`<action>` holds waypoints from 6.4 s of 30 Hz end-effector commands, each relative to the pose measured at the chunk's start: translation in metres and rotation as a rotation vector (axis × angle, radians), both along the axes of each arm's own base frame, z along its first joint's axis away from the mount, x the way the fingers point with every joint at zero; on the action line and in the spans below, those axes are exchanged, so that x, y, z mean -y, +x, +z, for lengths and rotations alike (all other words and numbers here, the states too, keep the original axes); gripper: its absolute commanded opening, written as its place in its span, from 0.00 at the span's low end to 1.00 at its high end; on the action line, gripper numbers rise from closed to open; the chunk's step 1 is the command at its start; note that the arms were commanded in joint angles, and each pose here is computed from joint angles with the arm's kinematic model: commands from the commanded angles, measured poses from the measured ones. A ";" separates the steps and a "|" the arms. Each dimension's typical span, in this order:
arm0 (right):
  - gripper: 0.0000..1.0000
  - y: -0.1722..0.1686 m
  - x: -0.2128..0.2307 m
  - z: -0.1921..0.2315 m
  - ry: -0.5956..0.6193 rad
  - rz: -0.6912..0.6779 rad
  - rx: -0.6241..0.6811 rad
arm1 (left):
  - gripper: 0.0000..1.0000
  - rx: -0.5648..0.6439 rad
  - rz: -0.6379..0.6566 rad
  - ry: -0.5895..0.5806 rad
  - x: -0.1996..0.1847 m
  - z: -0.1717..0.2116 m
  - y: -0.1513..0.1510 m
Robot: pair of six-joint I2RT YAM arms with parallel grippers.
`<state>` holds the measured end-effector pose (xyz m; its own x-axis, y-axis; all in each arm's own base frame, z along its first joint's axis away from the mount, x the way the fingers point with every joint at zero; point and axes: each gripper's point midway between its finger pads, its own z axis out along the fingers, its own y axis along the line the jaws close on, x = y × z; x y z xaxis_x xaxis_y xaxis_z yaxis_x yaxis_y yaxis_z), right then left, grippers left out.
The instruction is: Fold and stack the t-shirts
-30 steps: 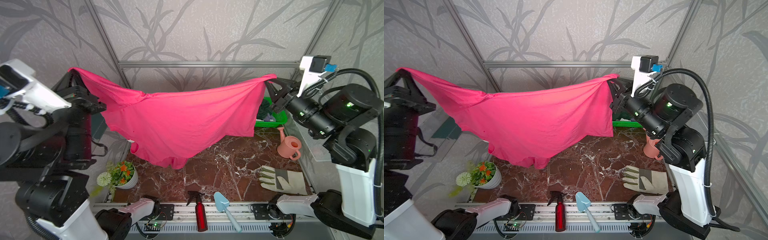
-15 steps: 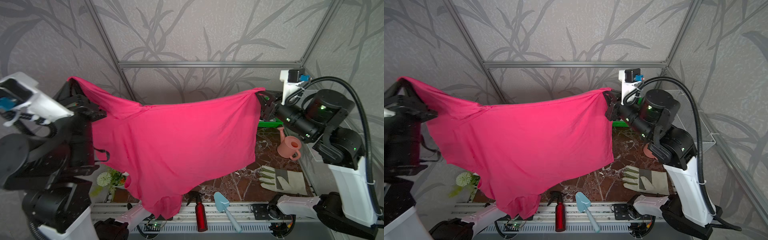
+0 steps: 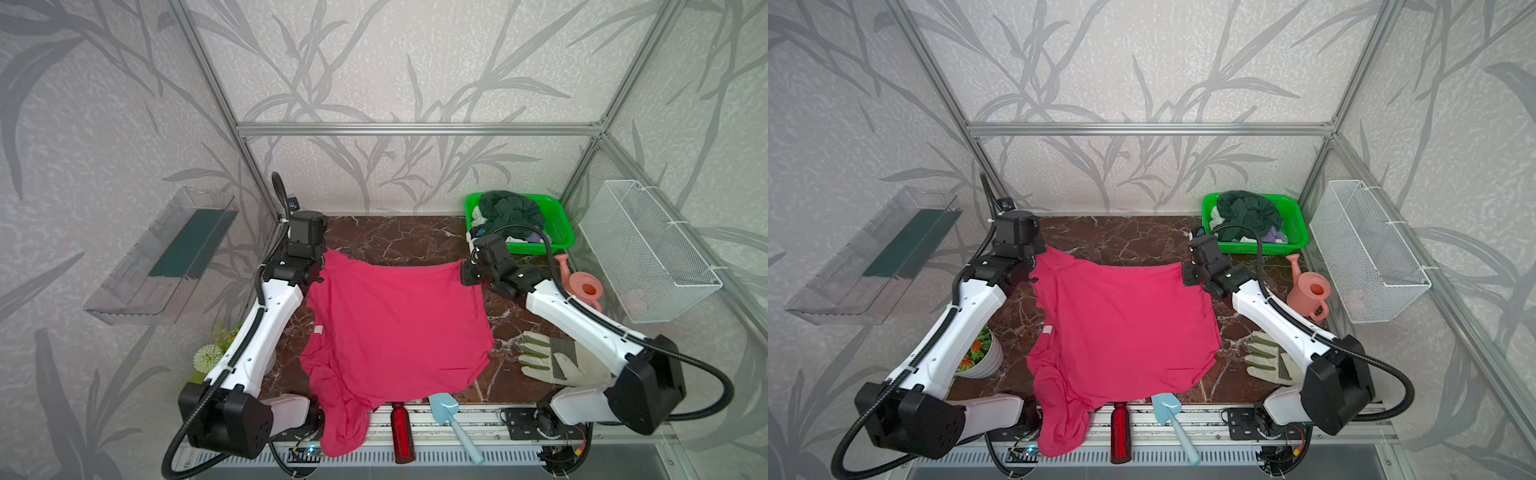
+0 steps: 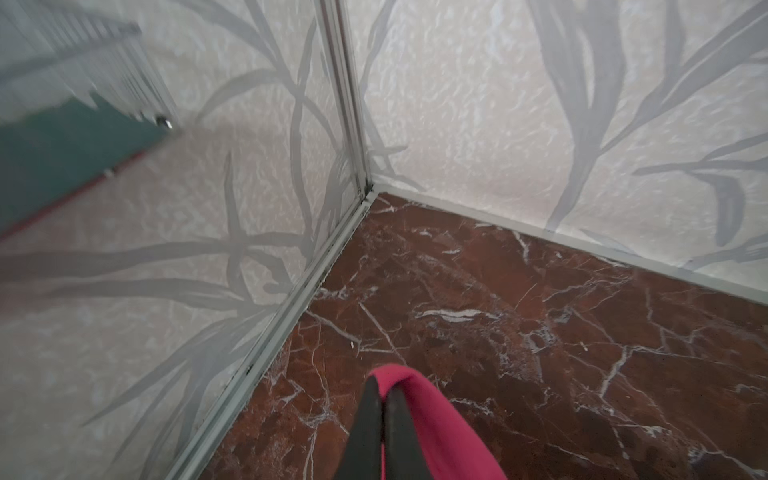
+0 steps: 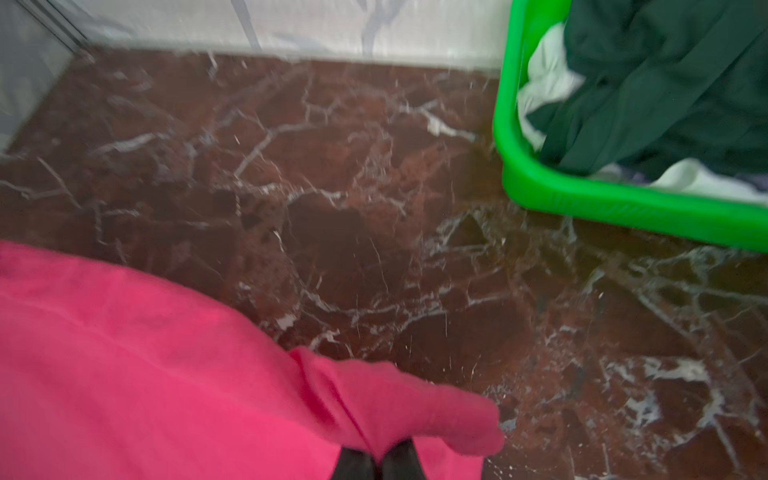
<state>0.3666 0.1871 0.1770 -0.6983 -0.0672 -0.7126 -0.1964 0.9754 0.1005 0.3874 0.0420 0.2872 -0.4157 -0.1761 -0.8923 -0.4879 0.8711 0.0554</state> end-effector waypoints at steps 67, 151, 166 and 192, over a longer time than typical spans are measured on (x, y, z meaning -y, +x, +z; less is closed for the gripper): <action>0.80 -0.021 0.063 -0.105 -0.091 -0.214 -0.375 | 0.24 -0.535 -0.139 -0.514 0.085 -0.259 0.180; 0.39 -0.063 0.090 -0.075 -0.265 -0.338 -0.515 | 0.28 -0.578 -0.012 -0.522 0.070 -0.241 -0.071; 0.37 -0.081 0.096 -0.124 -0.245 -0.345 -0.544 | 0.28 -0.659 -0.065 -0.593 0.085 -0.257 -0.127; 0.00 -0.069 0.083 -0.107 -0.109 -0.261 -0.517 | 0.28 -0.643 -0.096 -0.592 0.089 -0.253 -0.121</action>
